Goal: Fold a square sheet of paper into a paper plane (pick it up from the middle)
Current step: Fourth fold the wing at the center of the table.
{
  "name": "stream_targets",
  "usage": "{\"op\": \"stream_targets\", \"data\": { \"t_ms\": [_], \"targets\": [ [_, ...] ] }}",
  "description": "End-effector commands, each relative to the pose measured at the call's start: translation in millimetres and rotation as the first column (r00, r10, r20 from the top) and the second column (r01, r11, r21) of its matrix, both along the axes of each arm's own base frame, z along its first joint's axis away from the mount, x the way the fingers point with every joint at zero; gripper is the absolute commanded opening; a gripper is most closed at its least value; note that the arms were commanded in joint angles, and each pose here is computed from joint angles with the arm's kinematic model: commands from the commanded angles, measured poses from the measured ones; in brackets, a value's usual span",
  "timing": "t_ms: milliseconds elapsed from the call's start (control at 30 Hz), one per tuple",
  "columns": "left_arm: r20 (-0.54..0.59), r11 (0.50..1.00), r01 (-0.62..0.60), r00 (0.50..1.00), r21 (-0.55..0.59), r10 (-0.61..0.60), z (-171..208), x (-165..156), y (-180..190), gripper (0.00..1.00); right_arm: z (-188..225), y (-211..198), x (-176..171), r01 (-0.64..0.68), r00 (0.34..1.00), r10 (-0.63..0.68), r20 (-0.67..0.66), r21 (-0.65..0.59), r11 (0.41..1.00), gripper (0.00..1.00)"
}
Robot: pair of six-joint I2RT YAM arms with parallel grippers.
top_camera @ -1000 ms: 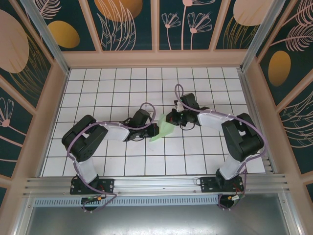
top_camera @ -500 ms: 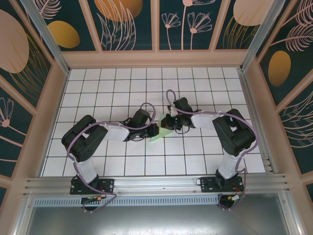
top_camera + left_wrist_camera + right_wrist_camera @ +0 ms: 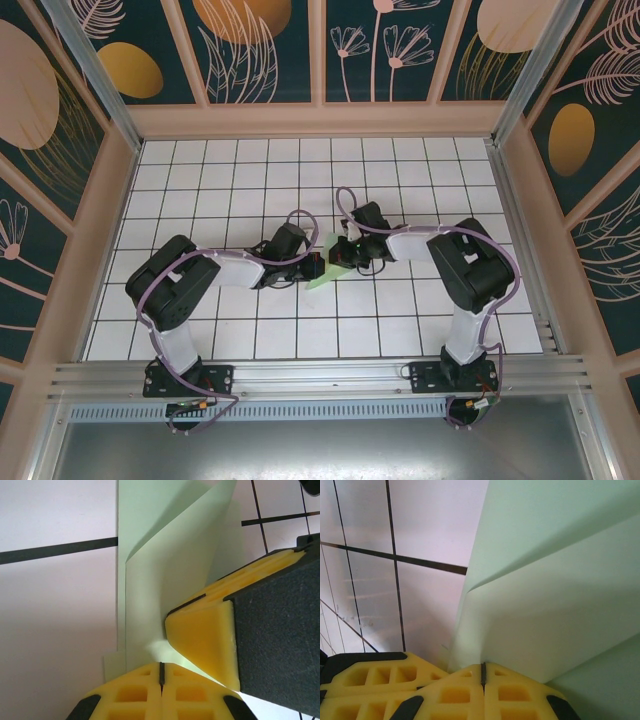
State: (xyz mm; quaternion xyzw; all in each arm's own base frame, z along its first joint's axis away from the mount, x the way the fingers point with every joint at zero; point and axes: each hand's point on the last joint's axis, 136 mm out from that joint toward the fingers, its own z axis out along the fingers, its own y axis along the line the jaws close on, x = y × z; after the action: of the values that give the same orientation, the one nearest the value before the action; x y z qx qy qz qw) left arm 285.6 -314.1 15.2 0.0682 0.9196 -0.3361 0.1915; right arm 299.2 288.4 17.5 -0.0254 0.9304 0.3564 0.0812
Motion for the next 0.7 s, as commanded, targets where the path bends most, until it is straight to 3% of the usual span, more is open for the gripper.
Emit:
{"op": "stream_targets", "data": {
  "t_ms": [0, 200, 300, 467, 667],
  "targets": [
    [-0.123, 0.993, 0.005, 0.992, 0.122, 0.01, -33, -28, 30, 0.0, -18, -36, 30, 0.096, 0.995, -0.091, 0.043, -0.122, 0.988, 0.0],
    [-0.125, 0.992, 0.018, 0.992, 0.124, -0.002, -36, -33, 32, 0.0, -11, -68, 65, 0.194, 0.979, -0.181, 0.096, -0.14, 0.971, 0.0],
    [-0.118, 0.991, 0.023, 0.993, 0.13, -0.008, -35, -32, 34, 0.0, 15, -70, 72, 0.201, 0.97, -0.186, 0.154, -0.094, 0.975, 0.0],
    [-0.104, 0.992, 0.028, 0.994, 0.126, -0.015, -32, -29, 32, 0.0, 49, -55, 50, 0.152, 0.968, -0.159, 0.193, 0.052, 0.987, 0.0],
    [-0.101, 0.992, 0.024, 0.995, 0.124, -0.012, -32, -26, 30, 0.0, 30, -14, 16, 0.038, 0.992, -0.046, 0.12, 0.067, 0.997, 0.0]
  ]
}}
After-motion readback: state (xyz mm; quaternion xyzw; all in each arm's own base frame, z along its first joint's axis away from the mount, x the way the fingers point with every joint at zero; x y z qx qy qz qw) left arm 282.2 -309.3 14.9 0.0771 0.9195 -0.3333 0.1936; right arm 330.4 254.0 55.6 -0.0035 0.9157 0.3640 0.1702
